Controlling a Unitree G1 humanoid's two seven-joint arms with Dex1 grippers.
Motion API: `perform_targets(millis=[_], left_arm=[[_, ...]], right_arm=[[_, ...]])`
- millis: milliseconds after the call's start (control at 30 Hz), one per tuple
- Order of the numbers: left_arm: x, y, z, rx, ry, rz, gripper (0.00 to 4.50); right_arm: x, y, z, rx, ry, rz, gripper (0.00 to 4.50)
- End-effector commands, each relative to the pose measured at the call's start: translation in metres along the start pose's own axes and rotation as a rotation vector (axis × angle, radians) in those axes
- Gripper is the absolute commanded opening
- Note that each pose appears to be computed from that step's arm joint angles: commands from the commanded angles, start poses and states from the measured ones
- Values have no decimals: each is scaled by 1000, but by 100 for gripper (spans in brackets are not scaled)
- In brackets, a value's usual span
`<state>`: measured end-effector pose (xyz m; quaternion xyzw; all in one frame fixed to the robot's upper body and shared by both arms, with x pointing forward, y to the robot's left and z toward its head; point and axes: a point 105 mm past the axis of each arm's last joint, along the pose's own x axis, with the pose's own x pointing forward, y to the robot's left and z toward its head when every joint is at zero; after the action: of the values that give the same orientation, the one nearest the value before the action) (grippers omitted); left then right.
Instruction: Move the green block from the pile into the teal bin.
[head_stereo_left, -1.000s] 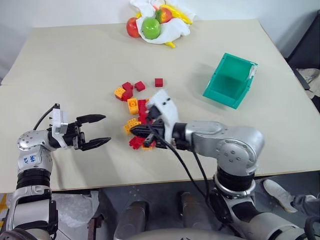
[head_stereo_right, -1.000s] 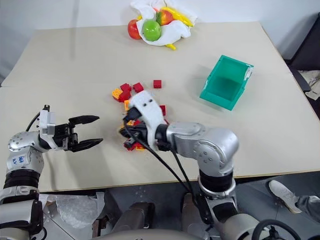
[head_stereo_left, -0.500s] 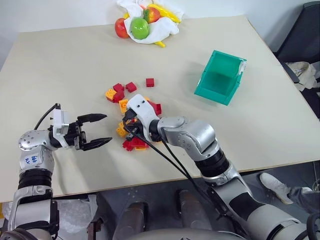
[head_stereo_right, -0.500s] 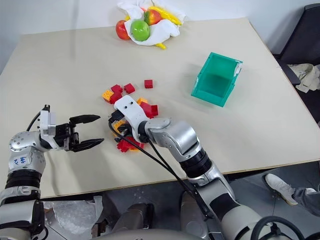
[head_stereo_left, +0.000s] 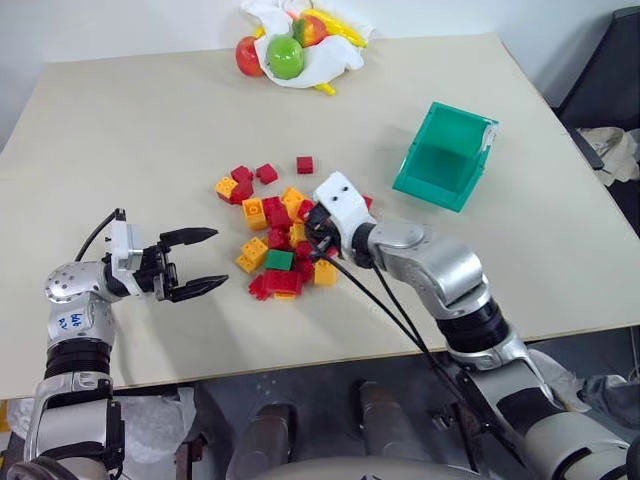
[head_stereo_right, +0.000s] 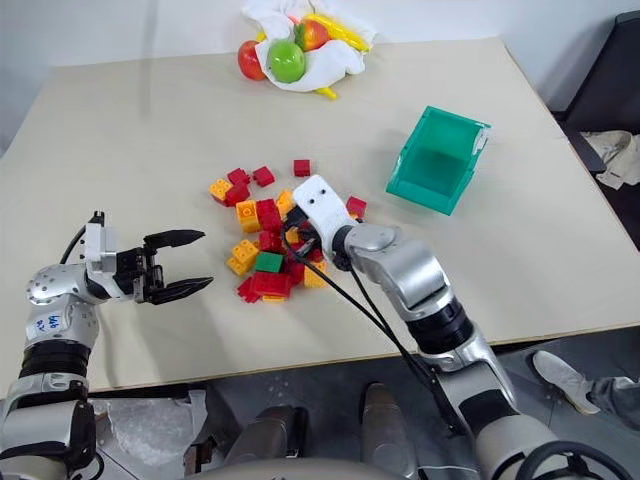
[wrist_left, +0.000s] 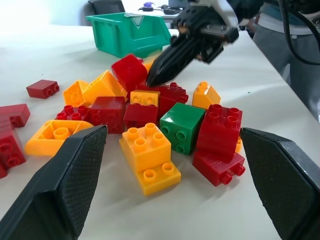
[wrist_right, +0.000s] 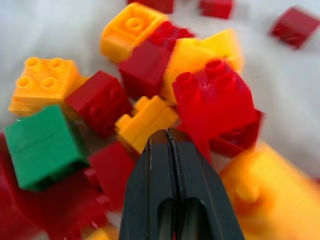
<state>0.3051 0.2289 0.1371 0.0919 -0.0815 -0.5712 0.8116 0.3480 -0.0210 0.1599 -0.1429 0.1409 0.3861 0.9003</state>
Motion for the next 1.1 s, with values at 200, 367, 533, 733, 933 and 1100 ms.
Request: perform_targets(millis=[200,367,533,733,933,1100], left_arm=[[-1,0,7,29,-20,-17,450],[-1,1,7,25,-26,-21,450],[-1,4,8,23,-23,-32,450],[-4,6,8,27,-15,-33,450],[-4,7,9,40,-18,-31,450],[-1,6,8,46,-30,-27,450]], right_arm=[[-83,-9,19,4,-260,141,2],[-123,-21,-3,81,-217,256,95],[-177,-53,-31,-21,-95,218,262],[-214,-61,-55,-103,43,196,448],[-193,-36,-32,-201,36,232,448],[-135,-22,5,-217,-47,199,448]])
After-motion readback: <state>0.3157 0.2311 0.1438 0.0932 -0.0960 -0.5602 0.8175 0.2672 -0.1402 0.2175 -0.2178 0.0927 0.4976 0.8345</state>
